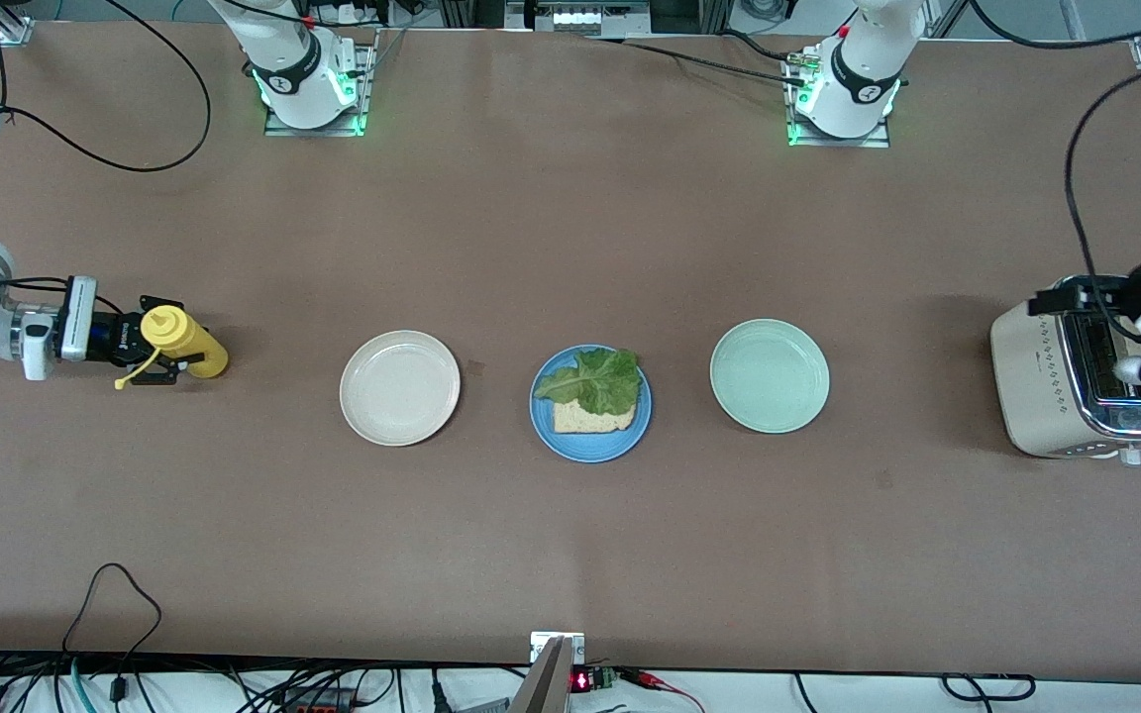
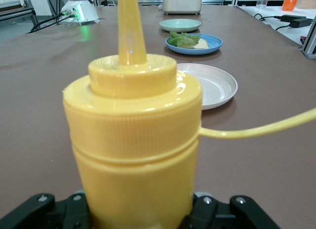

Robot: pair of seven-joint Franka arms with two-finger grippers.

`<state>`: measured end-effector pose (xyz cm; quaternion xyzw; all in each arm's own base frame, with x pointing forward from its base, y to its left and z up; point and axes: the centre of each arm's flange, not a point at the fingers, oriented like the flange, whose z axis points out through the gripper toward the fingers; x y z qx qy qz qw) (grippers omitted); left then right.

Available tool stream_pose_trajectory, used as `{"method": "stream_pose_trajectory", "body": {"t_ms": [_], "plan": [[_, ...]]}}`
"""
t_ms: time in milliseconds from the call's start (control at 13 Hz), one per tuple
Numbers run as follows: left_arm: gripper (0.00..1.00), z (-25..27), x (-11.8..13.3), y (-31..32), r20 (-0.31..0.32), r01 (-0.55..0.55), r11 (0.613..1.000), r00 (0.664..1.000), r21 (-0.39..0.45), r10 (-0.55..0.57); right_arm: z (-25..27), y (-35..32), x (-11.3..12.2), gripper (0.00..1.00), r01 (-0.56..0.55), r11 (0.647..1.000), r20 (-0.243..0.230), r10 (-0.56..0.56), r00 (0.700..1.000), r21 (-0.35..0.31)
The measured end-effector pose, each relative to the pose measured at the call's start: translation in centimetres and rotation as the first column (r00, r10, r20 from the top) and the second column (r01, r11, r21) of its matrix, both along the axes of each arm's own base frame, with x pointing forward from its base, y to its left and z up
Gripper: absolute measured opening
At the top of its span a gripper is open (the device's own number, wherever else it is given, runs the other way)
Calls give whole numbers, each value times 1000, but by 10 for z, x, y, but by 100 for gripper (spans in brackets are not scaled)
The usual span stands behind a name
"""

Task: Make sandwich in blue plate with both arms
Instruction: 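Return the bottle to its spot with the right gripper, then release the bottle while the left gripper grasps the second toaster bread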

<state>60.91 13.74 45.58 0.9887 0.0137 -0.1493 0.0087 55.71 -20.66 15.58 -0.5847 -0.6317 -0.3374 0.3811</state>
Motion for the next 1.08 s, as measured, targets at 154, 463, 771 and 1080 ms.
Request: {"method": "stream_pose_trajectory", "body": {"t_ms": [154, 463, 771, 1080], "plan": [[100, -20, 8, 35, 29, 46, 996, 998, 76, -48, -11, -6, -4, 46, 17, 1000, -10, -17, 1000, 20], [85, -25, 11, 59, -19, 146, 943, 989, 298, -147, -21, -14, -8, 47, 60, 995, -26, -58, 998, 81], [71, -71, 5, 80, -50, 223, 902, 974, 371, -220, -32, -15, -10, 92, 74, 993, -43, -70, 997, 91], [59, -106, -12, 106, -41, 212, 914, 977, 346, -211, -23, -42, -8, 100, 99, 993, -12, -99, 995, 67]]}}
